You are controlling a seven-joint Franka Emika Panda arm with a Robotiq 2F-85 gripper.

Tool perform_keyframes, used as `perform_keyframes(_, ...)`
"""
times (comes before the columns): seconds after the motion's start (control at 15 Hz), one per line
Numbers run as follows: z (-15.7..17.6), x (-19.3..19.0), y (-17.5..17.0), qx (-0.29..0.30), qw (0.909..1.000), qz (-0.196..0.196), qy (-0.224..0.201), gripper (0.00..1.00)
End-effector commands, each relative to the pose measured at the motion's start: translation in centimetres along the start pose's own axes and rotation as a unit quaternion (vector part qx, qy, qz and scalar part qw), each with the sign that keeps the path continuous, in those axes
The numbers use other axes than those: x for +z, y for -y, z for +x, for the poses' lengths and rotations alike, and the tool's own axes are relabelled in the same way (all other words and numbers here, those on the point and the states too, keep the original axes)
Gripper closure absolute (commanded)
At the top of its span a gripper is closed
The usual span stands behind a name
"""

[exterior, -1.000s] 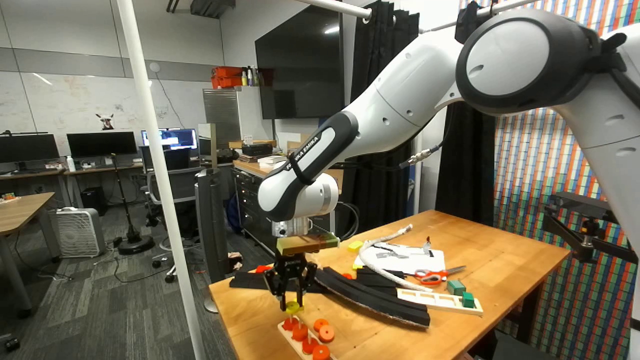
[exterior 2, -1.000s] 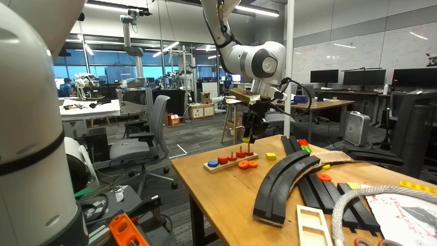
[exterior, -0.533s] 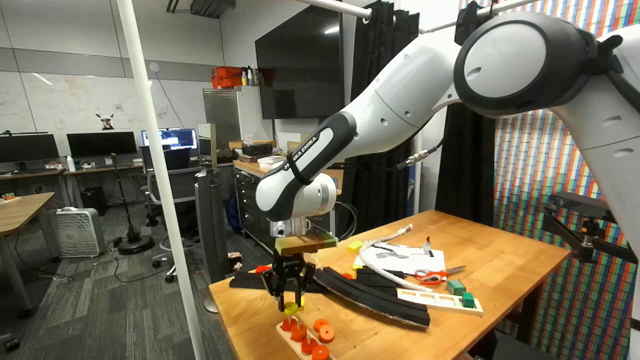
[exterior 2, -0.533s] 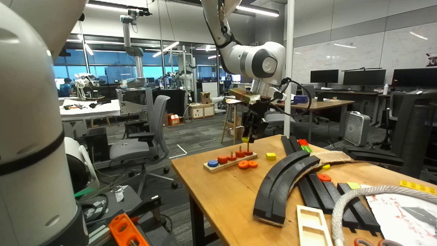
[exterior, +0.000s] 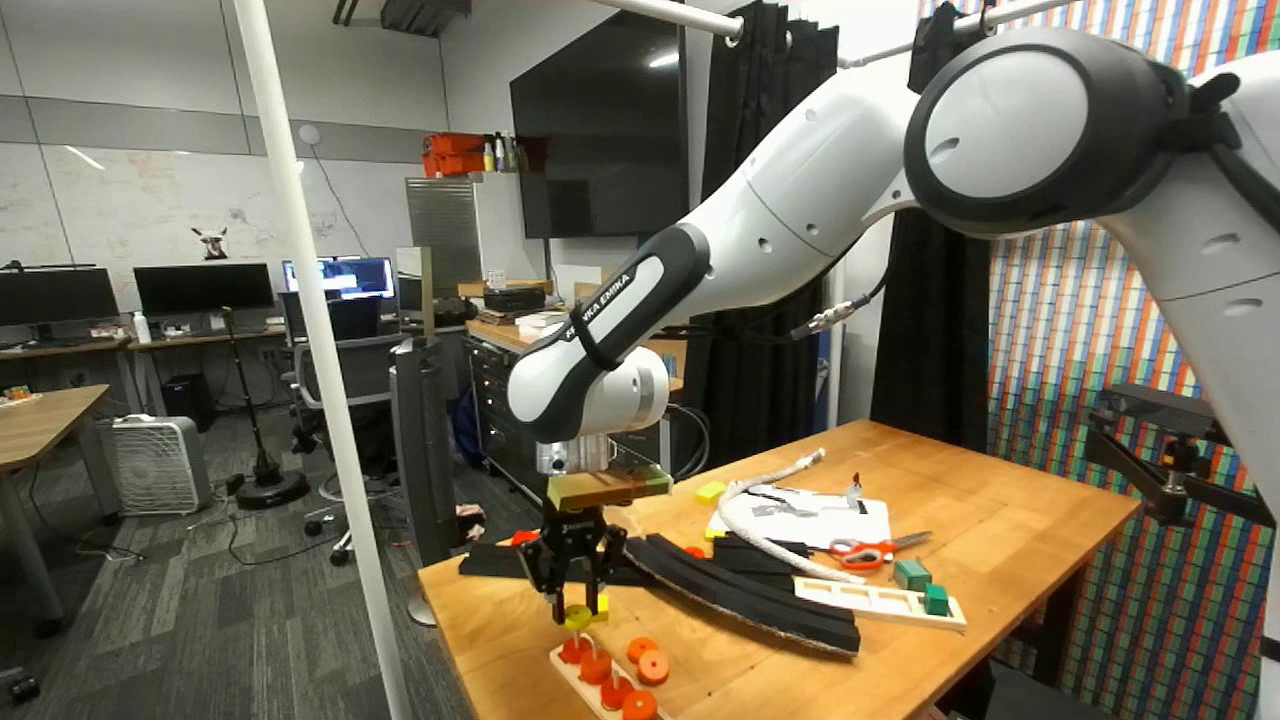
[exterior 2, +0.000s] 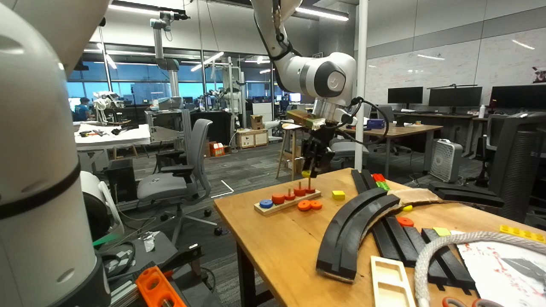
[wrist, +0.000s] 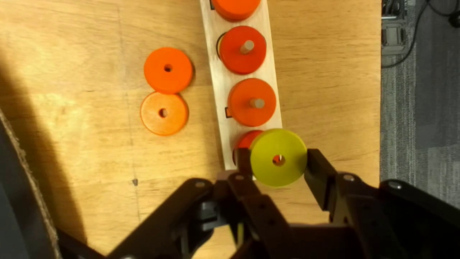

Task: Put the yellow ring on the wooden platform

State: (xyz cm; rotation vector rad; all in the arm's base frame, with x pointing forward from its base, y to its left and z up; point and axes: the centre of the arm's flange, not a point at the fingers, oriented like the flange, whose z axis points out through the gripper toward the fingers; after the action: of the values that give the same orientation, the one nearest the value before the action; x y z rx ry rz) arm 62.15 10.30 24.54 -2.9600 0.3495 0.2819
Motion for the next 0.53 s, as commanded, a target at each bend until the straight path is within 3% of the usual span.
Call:
perform_keyframes(0.0, 1.0, -0.2, 0.6, -0.011, 0.9999, 0.01, 0.008, 0.79)
perform_keyframes(0.47, 2.0, 0.4, 0.4, 0.004, 0.9999, -0.005, 0.015, 0.79)
